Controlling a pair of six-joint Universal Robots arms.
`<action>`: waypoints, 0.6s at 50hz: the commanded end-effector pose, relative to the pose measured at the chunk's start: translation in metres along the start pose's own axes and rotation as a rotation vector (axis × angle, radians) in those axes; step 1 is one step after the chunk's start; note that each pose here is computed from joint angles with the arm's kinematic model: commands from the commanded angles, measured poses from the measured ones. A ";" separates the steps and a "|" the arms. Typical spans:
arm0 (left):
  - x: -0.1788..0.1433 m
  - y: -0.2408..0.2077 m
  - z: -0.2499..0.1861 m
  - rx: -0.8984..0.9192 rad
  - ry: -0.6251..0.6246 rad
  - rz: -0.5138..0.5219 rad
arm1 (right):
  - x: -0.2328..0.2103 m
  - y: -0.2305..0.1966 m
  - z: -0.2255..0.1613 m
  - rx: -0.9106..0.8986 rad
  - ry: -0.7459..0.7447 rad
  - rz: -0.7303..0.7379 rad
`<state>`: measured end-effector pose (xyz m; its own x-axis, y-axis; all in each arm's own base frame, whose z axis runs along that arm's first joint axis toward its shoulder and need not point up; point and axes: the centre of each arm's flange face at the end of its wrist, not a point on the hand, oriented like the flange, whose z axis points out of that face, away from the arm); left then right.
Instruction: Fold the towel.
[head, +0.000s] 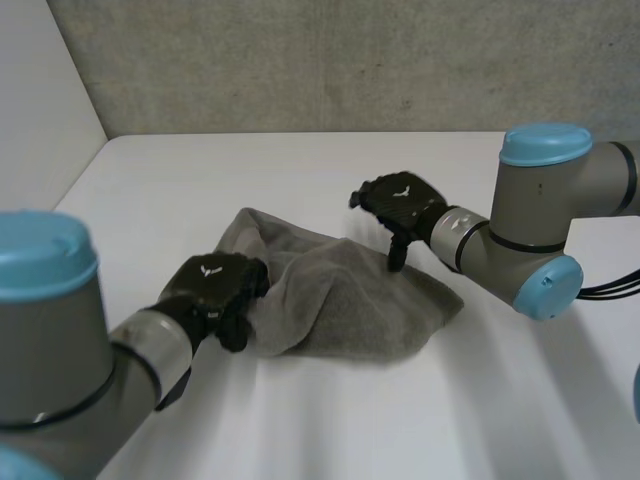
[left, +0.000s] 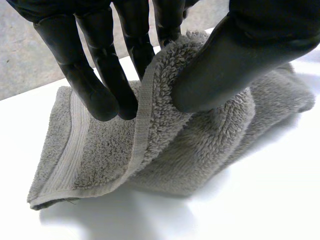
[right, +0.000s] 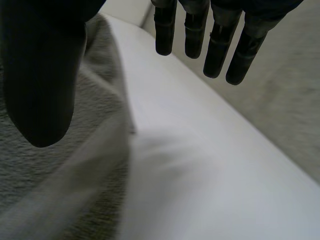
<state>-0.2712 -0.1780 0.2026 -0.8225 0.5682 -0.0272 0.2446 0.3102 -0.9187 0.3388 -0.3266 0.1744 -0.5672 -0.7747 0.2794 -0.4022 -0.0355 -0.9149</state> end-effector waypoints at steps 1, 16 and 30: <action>0.004 0.006 -0.029 0.047 0.016 0.062 | -0.022 0.014 0.008 -0.016 -0.166 0.038; 0.007 0.017 -0.041 0.075 0.019 0.181 | -0.037 0.020 0.023 -0.025 -0.210 0.013; -0.025 -0.054 0.021 0.315 -0.102 0.192 | 0.034 -0.097 0.004 0.410 0.204 -0.150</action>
<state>-0.2606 -0.1784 0.2232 -0.8003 0.5626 -0.2073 0.2863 0.0548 -0.9566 0.3632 -0.3205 0.2102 -0.5007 -0.8157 0.2895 -0.3285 -0.1304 -0.9355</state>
